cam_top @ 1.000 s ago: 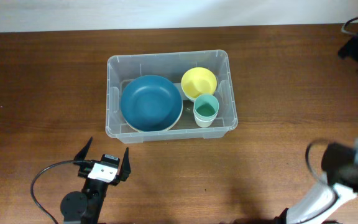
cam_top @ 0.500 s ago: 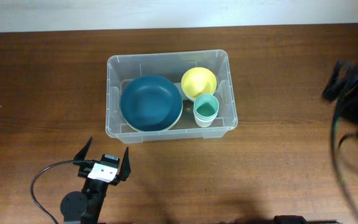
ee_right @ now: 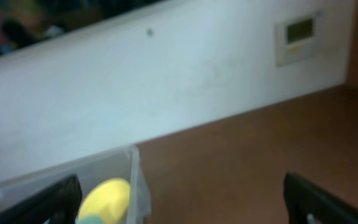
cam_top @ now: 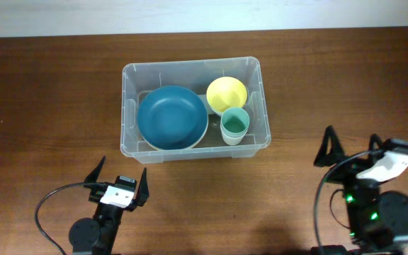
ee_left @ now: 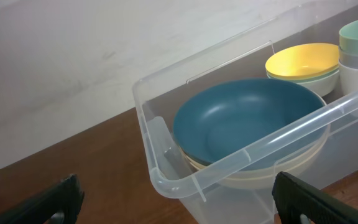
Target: Pack container
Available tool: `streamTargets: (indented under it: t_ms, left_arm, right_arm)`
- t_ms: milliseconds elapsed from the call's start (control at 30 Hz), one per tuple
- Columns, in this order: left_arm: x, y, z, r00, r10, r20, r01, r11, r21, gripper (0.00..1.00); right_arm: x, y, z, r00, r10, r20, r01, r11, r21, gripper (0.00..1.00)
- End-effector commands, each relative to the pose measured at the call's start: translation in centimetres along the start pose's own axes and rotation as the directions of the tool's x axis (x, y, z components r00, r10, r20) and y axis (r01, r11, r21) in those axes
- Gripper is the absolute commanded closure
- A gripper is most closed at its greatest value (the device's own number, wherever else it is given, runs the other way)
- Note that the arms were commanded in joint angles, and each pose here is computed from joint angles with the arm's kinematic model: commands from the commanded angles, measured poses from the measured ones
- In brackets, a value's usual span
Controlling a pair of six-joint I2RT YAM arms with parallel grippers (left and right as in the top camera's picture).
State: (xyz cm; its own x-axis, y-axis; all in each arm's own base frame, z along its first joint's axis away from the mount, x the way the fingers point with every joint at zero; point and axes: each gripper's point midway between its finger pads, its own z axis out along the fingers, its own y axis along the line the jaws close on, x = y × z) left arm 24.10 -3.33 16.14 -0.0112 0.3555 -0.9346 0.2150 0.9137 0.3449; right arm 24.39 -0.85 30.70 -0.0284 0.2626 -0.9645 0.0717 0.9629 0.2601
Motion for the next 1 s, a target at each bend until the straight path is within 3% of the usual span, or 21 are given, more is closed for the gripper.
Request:
streamTargets:
  t_ms: [0,267,400,733,967]
  left_arm:
    - [0.1,0.0,0.0,1.0,0.012,0.001,-0.012,1.0,-0.001,0.01]
    - [0.1,0.0,0.0,1.0,0.012,0.002,-0.012,1.0,0.0,0.0]
    - [0.1,0.0,0.0,1.0,0.012,0.002,-0.012,1.0,0.0,0.01]
    - [0.1,0.0,0.0,1.0,0.012,0.002,-0.012,1.0,0.0,0.01]
    - [0.1,0.0,0.0,1.0,0.012,0.002,-0.012,1.0,0.0,0.01]
  right_arm:
    - [2.7,0.6,0.0,0.994,-0.088,0.063,0.093,0.992,-0.083,0.01]
    - [4.7,0.3,-1.0,0.976,-0.073,0.205,0.1,0.987,-0.126,0.01]
    - [5.0,1.4,-1.5,0.957,-0.169,0.234,0.212,0.962,-0.173,0.01]
    - [6.5,1.7,-1.0,0.943,-0.175,0.284,0.238,0.949,-0.205,0.01]
    - [9.0,1.1,-0.2,0.955,-0.184,0.231,0.233,0.951,-0.204,0.01]
